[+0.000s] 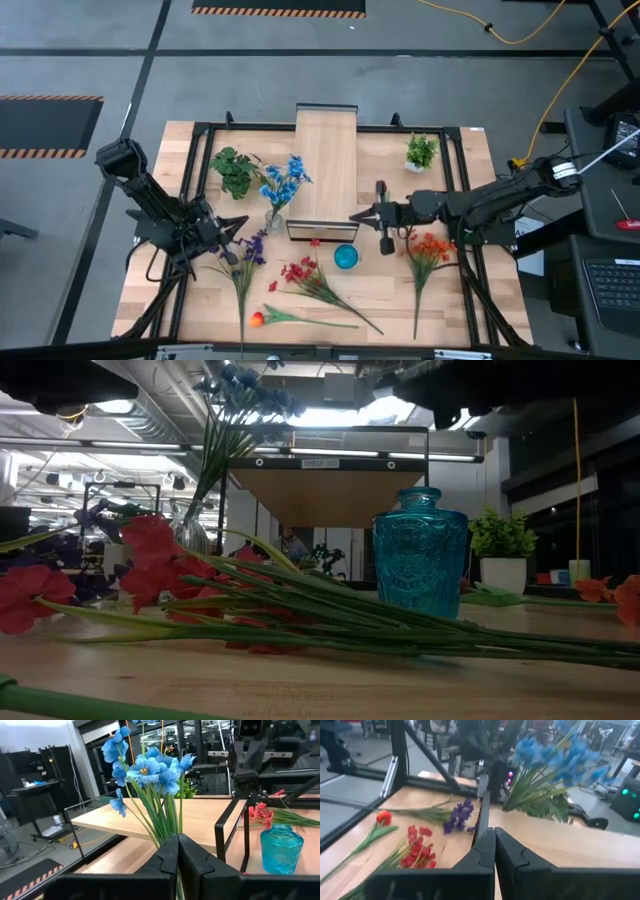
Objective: Pick and place flowers into a vace then onto a shelf
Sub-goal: Put the red flowers into the transparent vase
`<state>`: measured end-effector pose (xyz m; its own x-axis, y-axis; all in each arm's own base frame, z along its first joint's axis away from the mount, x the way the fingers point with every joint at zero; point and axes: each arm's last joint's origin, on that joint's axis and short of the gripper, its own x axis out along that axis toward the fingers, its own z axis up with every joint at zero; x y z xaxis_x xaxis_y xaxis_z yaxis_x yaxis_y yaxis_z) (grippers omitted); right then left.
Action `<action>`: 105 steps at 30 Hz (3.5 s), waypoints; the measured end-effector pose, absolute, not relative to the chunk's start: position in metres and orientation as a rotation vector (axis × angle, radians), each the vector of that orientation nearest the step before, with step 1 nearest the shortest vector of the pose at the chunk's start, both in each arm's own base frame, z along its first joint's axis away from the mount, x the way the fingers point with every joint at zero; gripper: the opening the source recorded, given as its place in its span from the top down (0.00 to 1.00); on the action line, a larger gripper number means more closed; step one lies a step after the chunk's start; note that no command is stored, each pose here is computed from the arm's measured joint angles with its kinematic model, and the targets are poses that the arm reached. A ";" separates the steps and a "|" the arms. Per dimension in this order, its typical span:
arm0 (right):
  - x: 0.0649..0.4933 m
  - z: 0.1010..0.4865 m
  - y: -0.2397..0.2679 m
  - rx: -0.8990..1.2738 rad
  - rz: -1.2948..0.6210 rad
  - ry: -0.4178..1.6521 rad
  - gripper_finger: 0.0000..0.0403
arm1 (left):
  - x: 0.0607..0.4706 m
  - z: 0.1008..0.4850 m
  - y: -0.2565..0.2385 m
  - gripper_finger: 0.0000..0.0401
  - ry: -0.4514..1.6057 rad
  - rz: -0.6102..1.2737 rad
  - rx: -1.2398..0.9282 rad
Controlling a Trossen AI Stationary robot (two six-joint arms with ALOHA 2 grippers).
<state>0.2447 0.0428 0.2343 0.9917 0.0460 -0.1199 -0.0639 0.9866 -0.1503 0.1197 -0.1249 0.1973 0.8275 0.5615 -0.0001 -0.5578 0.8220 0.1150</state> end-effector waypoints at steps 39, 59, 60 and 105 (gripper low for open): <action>0.244 0.256 0.071 -0.155 0.112 0.169 0.99 | 0.205 0.219 -0.148 1.00 0.263 0.093 0.111; 0.277 0.251 0.204 -0.071 0.062 0.559 0.99 | 0.205 0.216 -0.149 0.99 0.292 0.047 0.096; 0.278 0.249 0.207 -0.054 0.049 0.589 0.99 | 0.204 0.216 -0.149 0.99 0.294 0.046 0.098; 0.297 0.135 0.256 0.230 -0.048 0.908 0.56 | 0.203 0.212 -0.148 0.99 0.333 0.037 0.109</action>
